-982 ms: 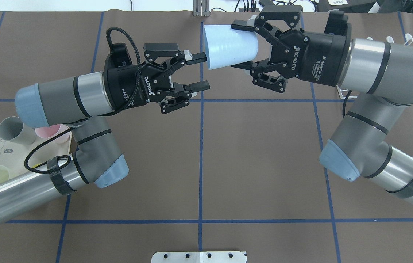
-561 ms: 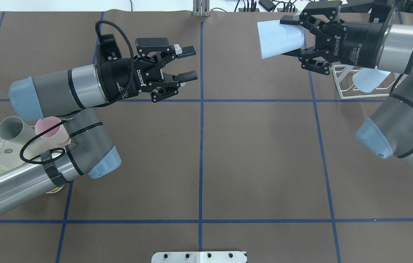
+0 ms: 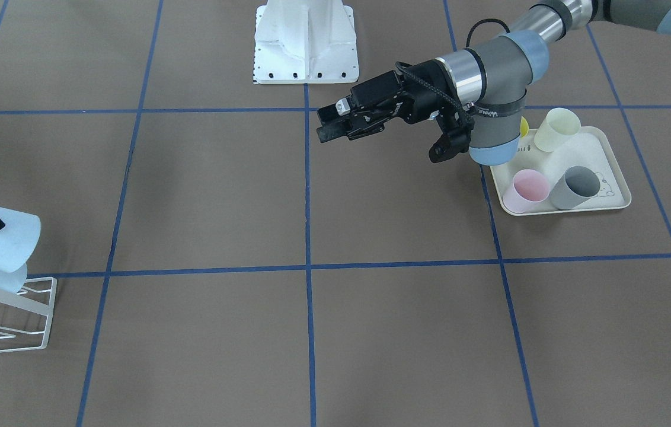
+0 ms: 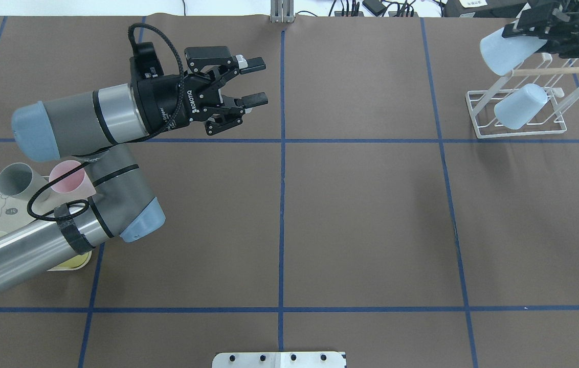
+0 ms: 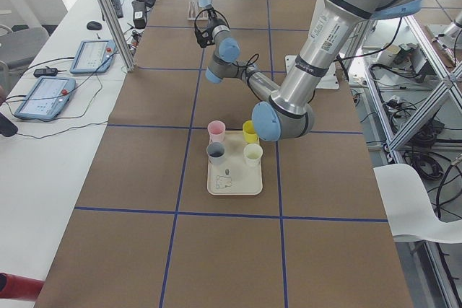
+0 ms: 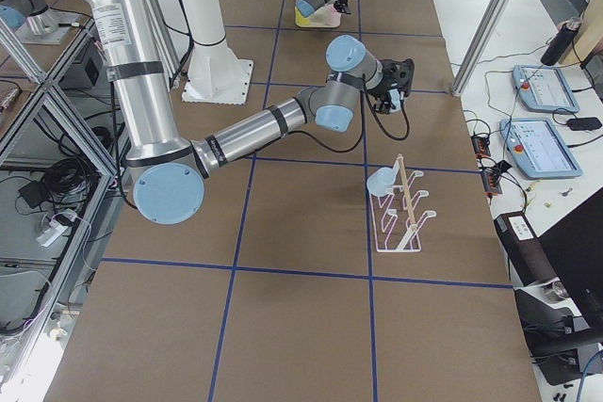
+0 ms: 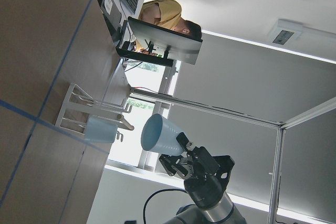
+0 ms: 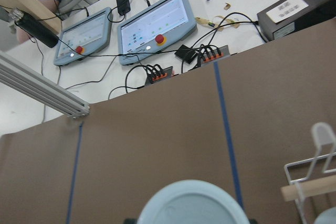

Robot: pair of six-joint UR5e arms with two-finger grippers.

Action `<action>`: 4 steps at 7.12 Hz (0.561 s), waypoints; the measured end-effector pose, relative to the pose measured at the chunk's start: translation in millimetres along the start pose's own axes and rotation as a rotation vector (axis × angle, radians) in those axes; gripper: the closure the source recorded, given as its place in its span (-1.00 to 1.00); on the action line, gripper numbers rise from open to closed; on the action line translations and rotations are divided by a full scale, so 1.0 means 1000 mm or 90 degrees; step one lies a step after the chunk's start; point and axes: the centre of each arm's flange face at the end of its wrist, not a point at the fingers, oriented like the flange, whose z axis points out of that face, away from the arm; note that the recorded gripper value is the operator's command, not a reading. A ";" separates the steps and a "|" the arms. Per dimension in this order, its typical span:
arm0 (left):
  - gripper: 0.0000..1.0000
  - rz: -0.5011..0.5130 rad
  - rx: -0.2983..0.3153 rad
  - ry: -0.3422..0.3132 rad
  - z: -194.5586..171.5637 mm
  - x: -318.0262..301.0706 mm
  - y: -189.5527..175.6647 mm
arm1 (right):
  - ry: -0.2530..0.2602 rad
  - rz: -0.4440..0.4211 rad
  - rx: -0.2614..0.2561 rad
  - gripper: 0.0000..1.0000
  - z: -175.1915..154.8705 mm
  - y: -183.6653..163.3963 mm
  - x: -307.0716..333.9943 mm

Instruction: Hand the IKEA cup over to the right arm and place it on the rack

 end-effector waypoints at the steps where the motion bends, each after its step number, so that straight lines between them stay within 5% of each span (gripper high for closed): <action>1: -0.38 -0.002 0.004 -0.004 0.000 -0.004 -0.002 | 0.049 -0.072 -0.004 1.00 -0.006 -0.003 0.037; 4: -0.39 -0.006 0.008 -0.011 0.001 -0.012 -0.004 | 0.146 -0.218 -0.037 1.00 -0.012 0.011 0.120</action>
